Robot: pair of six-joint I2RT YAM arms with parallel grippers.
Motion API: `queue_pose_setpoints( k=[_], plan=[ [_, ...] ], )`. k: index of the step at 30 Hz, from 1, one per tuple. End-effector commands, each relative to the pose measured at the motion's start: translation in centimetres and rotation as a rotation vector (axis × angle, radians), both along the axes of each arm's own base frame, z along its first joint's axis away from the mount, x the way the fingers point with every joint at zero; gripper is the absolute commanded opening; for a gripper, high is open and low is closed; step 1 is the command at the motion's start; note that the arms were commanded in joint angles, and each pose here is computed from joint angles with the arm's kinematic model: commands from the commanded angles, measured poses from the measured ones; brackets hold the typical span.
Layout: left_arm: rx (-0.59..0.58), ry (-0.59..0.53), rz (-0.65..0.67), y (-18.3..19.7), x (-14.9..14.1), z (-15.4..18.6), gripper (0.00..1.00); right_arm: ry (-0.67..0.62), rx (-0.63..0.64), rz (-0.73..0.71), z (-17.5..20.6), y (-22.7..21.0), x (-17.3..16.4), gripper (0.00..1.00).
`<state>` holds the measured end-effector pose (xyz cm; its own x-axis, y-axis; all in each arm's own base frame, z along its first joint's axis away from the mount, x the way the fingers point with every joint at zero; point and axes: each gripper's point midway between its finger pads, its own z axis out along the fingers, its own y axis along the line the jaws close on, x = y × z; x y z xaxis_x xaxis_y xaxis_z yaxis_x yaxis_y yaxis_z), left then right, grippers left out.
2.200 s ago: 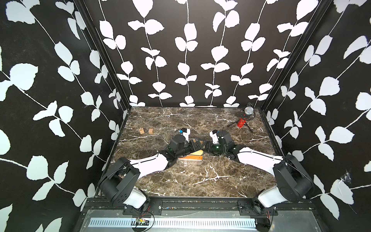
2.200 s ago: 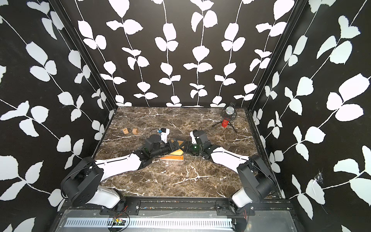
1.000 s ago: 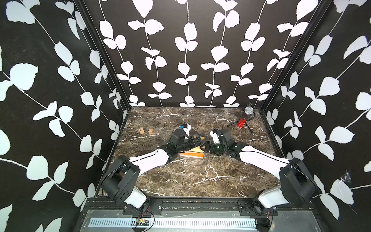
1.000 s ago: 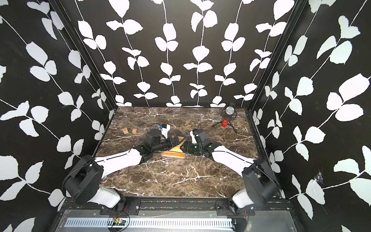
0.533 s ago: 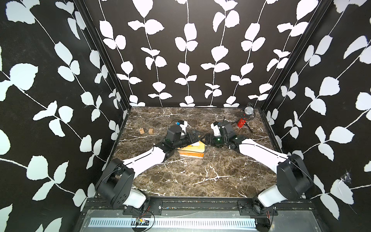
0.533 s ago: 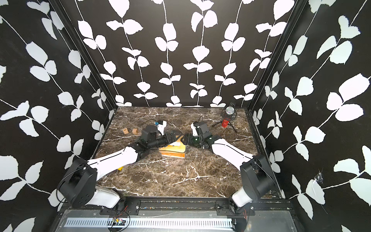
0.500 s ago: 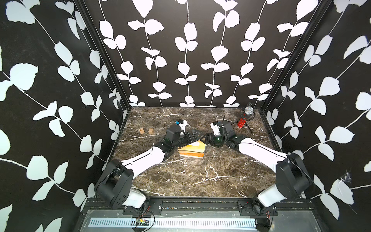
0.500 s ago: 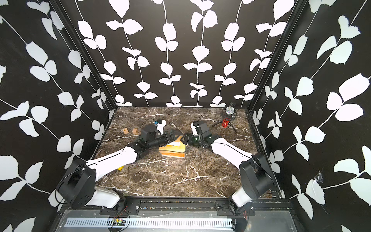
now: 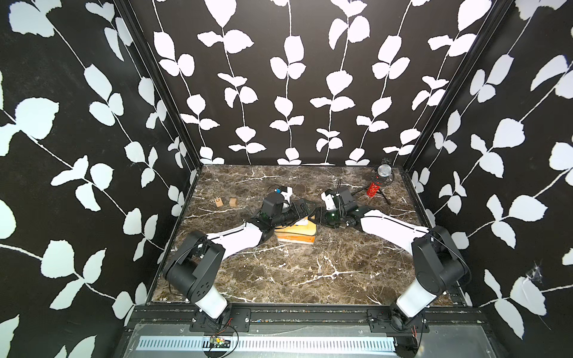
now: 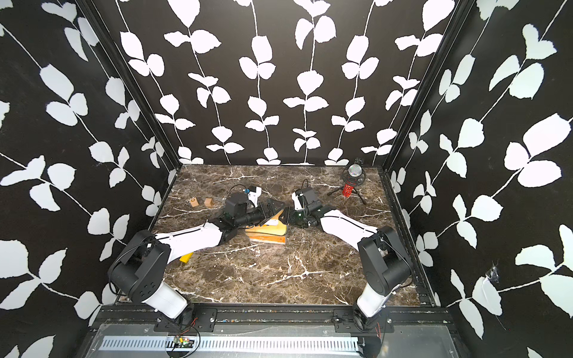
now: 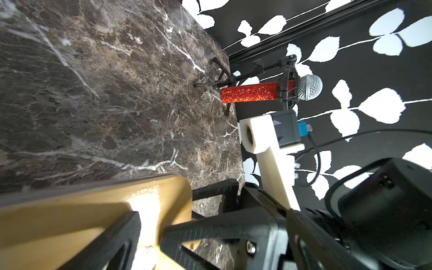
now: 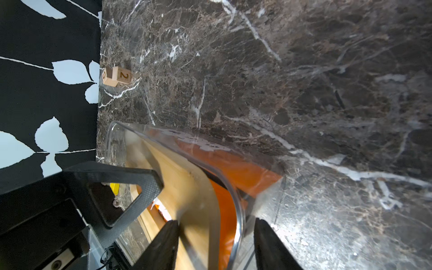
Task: Put the tissue paper into the tissue box
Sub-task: Close the box lid on the tissue box.
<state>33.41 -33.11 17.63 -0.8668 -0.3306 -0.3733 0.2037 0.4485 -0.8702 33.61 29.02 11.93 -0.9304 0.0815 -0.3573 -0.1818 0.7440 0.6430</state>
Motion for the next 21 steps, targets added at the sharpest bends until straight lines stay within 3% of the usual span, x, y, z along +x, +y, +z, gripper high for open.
queue_pose_setpoints(
  k=[1,21],
  plan=[
    [-0.017,-0.007,-0.021,-1.0,-0.8,0.1,0.99,-0.005,0.009,-0.016,-1.0,-0.1,0.0,0.49],
    [0.012,-0.013,-0.009,-1.1,-1.7,-0.8,0.99,0.042,0.043,-0.064,-3.9,-1.0,-1.5,0.31]
  ],
)
